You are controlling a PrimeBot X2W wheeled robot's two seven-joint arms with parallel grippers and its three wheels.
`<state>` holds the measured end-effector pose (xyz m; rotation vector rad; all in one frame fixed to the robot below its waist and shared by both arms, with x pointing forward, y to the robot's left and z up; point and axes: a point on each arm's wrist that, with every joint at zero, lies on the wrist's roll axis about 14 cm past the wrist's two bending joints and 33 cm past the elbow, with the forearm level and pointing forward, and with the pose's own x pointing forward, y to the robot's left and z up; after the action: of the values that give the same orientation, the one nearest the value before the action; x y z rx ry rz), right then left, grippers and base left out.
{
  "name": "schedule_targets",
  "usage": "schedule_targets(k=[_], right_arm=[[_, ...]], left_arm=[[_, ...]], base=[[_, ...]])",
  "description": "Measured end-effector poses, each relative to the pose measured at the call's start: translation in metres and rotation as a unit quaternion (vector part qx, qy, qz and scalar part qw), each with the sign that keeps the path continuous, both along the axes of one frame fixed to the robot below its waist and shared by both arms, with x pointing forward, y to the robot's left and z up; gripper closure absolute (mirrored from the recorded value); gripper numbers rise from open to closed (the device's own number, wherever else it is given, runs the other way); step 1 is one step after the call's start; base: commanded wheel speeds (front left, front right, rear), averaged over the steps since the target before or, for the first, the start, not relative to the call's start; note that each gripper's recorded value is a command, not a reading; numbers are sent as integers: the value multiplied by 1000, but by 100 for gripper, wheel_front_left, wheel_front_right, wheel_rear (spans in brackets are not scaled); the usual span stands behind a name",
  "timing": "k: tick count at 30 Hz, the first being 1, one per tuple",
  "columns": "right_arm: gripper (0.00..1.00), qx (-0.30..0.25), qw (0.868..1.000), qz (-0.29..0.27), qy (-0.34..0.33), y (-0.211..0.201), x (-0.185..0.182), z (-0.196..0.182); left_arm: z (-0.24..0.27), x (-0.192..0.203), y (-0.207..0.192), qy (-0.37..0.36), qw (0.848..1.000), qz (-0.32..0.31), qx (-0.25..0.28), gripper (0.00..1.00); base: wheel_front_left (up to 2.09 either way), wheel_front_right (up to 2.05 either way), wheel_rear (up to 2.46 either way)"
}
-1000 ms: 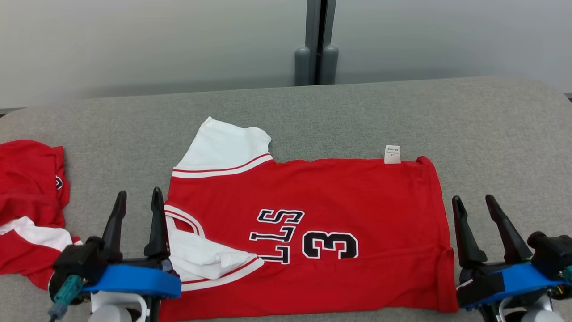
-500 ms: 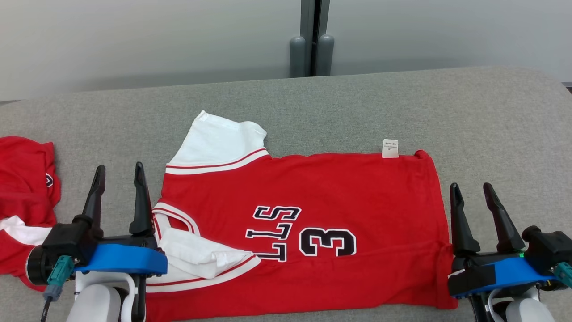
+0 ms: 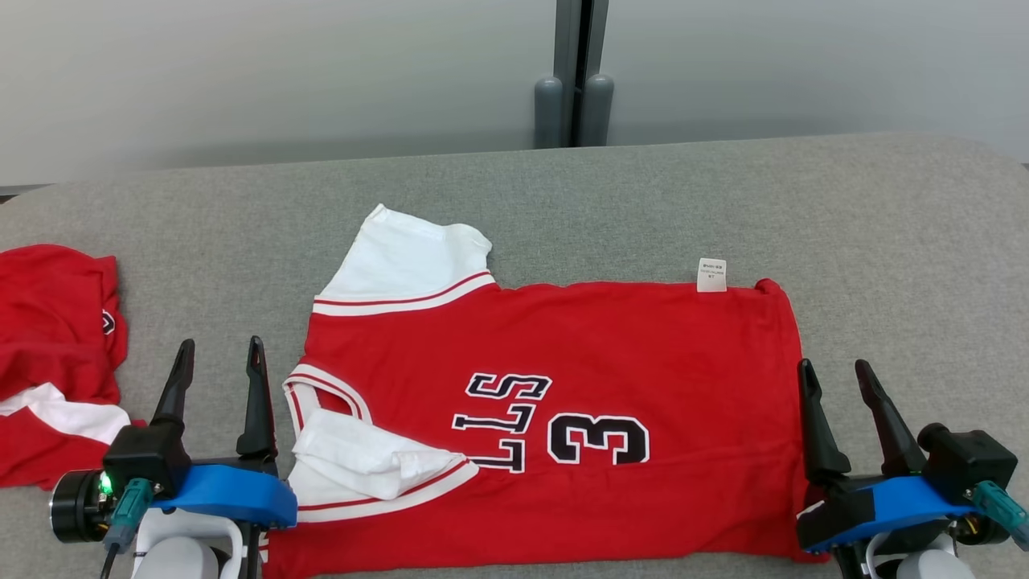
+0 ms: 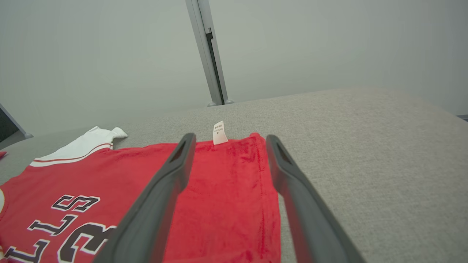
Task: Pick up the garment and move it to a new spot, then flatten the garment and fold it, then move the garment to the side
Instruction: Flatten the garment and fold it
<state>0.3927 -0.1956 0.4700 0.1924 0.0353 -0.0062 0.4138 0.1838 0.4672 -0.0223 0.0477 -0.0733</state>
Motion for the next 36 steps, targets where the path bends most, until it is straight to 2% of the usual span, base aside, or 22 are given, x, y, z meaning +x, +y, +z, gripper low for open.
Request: schedule_targets(k=[12, 17, 22, 28, 33, 36], right_arm=[[0, -6, 1000, 4, 10, 1, 9, -4], [0, -43, 999, 7, 4, -13, 42, 14], [0, -78, 997, 18, 23, -23, 81, 24], [0, -91, 994, 29, 44, -22, 116, 14], [0, -86, 994, 34, 66, -22, 128, -8], [0, -87, 993, 29, 74, -27, 131, -18]], left_arm=[[-5, 5, 1, 7, 1000, 3, -10, 0], [24, 51, 1, -34, 999, -16, -12, 0], [47, 114, -18, -44, 997, -57, -10, 0], [26, 177, -49, 20, 994, -108, 3, 0], [-21, 198, -69, 112, 982, -150, 20, 0], [-53, 200, -77, 172, 970, -171, 34, 0]], base=[[0, 0, 0], [0, 0, 0], [0, 0, 0], [0, 0, 0], [0, 0, 0], [0, 0, 0]])
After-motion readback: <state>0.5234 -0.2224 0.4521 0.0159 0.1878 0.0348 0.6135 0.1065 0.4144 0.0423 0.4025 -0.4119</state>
